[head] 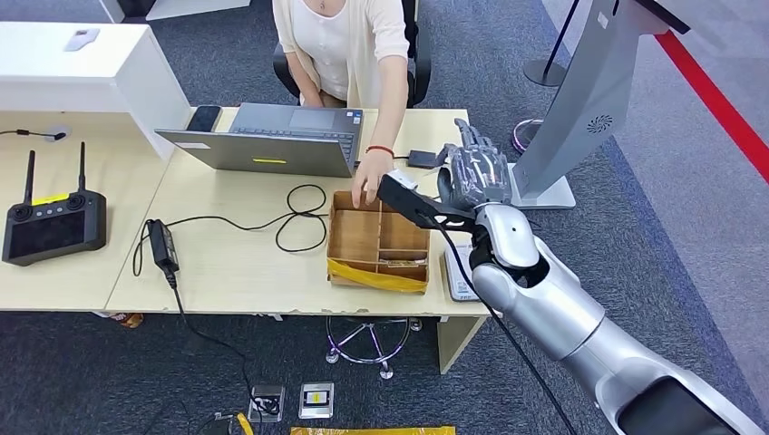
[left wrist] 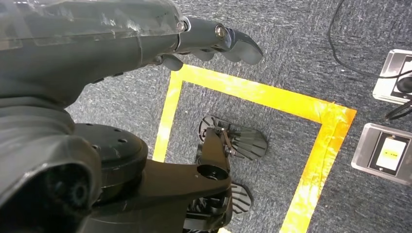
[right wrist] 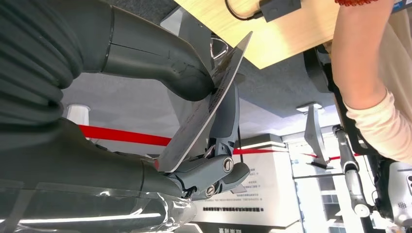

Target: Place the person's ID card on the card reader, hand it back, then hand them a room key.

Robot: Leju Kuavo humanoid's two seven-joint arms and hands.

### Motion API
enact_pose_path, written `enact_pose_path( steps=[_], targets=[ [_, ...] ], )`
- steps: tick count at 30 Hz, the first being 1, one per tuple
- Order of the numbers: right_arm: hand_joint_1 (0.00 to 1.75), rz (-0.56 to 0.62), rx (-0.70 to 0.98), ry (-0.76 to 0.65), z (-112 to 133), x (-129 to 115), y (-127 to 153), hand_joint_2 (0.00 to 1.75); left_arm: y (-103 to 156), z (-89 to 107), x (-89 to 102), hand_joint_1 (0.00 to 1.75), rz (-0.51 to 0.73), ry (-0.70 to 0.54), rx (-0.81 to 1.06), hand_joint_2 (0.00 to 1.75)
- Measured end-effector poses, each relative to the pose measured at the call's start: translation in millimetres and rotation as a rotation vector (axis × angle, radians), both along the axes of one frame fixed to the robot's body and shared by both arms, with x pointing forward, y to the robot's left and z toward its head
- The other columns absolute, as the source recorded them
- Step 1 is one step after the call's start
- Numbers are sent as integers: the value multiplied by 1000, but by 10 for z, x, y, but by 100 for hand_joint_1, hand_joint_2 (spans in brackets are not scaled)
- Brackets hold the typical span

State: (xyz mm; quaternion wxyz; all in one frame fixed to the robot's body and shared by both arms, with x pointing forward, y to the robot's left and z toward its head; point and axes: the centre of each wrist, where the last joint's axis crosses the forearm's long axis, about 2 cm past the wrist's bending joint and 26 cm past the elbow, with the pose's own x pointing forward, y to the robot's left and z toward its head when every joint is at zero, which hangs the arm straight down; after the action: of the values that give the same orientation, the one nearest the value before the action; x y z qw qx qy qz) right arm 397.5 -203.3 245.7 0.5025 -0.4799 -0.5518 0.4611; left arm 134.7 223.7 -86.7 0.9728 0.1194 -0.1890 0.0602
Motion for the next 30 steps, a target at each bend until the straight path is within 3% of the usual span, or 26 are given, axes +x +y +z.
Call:
enact_pose_path(
  steps=[30],
  targets=[
    [175, 63, -25, 38, 62, 210, 260, 175, -21, 12, 27, 0, 8, -2, 6, 0]
  ],
)
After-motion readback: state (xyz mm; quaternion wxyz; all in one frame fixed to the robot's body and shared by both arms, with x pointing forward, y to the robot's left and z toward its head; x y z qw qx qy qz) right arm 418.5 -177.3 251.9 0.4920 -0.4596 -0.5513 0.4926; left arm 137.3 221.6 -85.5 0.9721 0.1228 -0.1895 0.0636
